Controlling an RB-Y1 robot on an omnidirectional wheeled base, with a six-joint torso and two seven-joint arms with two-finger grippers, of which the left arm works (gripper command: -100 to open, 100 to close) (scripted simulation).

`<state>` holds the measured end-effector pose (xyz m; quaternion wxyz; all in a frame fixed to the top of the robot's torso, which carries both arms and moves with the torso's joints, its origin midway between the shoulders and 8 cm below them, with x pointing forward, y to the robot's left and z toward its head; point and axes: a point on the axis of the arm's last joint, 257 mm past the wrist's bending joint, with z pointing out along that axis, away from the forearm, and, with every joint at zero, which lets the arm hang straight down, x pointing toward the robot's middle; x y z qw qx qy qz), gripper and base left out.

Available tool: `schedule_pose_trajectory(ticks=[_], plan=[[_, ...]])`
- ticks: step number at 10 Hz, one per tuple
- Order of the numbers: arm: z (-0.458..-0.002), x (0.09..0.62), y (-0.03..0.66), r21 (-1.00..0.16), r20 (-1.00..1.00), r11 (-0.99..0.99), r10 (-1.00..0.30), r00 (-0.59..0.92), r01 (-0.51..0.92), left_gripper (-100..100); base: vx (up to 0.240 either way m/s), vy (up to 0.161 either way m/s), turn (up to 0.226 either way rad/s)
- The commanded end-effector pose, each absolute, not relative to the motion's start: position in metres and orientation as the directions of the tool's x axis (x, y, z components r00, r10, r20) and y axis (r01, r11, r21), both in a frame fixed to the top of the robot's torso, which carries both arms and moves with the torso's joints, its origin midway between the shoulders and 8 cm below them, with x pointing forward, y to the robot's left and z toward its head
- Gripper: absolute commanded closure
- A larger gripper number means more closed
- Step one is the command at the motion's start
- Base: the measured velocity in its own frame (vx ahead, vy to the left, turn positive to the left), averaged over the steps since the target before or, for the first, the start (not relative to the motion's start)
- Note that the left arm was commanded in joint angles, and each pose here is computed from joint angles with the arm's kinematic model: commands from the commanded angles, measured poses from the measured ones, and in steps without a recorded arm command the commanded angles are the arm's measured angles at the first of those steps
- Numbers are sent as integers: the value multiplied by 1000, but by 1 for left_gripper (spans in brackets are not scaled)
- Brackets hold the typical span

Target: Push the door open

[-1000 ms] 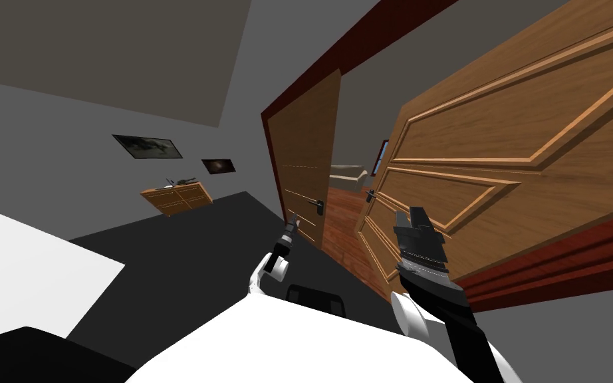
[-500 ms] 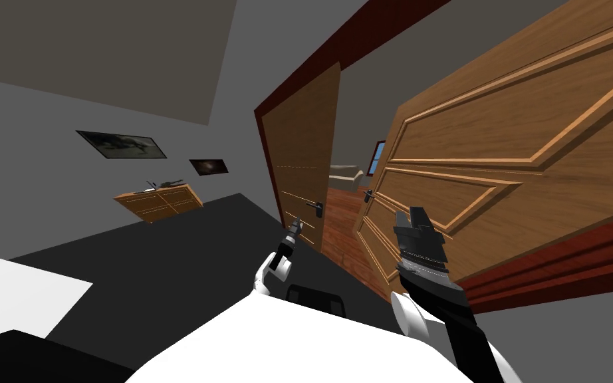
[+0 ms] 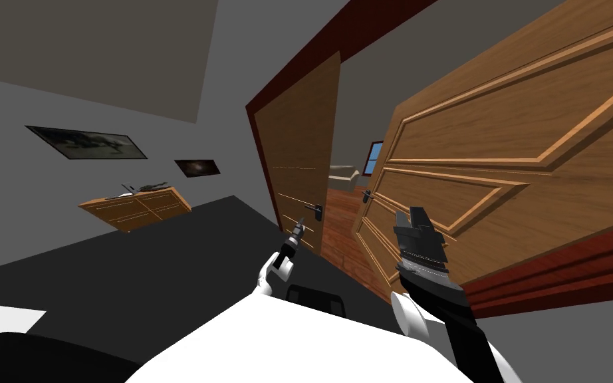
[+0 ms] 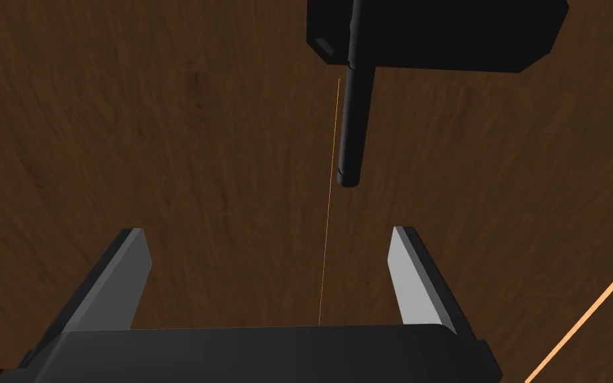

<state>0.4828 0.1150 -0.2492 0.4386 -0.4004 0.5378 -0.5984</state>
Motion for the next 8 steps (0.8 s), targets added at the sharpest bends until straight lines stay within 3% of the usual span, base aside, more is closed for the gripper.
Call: schedule_pose_trajectory(ticks=[1,6,8], plan=[[-259,485,110,-997,6,-30,-952,-306,73,-100,98,56,-62],[-290,487,94,-1000,1,-3,-939,-343,6,-100,134,80,-91],[-289,490,96,-1000,2,-5,-942,-336,9,-100,88,-9,-23]])
